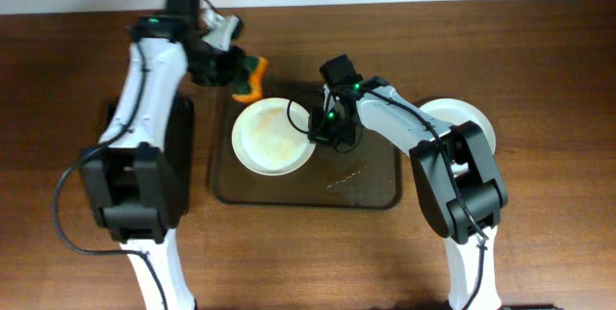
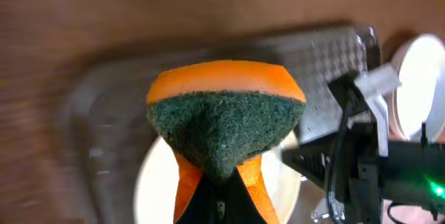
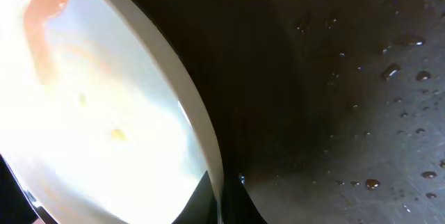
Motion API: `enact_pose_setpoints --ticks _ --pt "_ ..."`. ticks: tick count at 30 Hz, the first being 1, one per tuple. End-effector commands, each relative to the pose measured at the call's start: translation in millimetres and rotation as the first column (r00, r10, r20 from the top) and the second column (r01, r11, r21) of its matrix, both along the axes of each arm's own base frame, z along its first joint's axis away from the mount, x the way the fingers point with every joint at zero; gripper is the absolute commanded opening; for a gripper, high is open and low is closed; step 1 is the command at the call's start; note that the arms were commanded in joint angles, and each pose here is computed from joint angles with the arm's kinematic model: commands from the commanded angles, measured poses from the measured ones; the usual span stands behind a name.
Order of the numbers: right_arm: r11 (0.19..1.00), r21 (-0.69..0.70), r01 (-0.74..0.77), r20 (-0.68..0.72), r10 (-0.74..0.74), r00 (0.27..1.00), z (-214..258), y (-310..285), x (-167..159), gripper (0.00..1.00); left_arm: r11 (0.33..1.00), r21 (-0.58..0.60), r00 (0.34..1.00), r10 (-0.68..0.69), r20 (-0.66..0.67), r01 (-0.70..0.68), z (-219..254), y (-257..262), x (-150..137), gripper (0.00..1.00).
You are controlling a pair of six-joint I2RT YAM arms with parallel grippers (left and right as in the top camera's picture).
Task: Clean dirty plates on tray and stack at the side
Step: 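Lift the last plate with the right gripper and stack it on the pile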
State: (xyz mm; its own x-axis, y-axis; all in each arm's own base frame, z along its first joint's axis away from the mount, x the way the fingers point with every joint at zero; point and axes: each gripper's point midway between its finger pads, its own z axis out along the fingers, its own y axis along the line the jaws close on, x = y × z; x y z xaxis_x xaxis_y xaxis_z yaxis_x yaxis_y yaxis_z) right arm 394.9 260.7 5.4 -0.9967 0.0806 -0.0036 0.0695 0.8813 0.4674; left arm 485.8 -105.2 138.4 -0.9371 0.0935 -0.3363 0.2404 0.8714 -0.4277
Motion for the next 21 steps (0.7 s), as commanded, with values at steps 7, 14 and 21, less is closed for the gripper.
enact_pose_setpoints --ticks 7,14,21 --pt "0.984 -0.089 -0.153 0.222 0.170 0.960 92 -19 -4 0.04 0.966 0.218 0.979 0.169 -0.116 -0.141 -12 76 -22 0.00" --pt "0.825 -0.566 -0.004 0.422 0.293 0.858 153 -67 -8 0.04 0.965 0.218 0.980 0.170 -0.104 -0.144 -12 77 -19 0.00" --pt "0.479 -0.836 0.269 0.518 0.525 0.675 205 -50 -23 0.04 0.965 0.219 0.980 0.170 -0.104 -0.144 -12 77 -19 0.00"
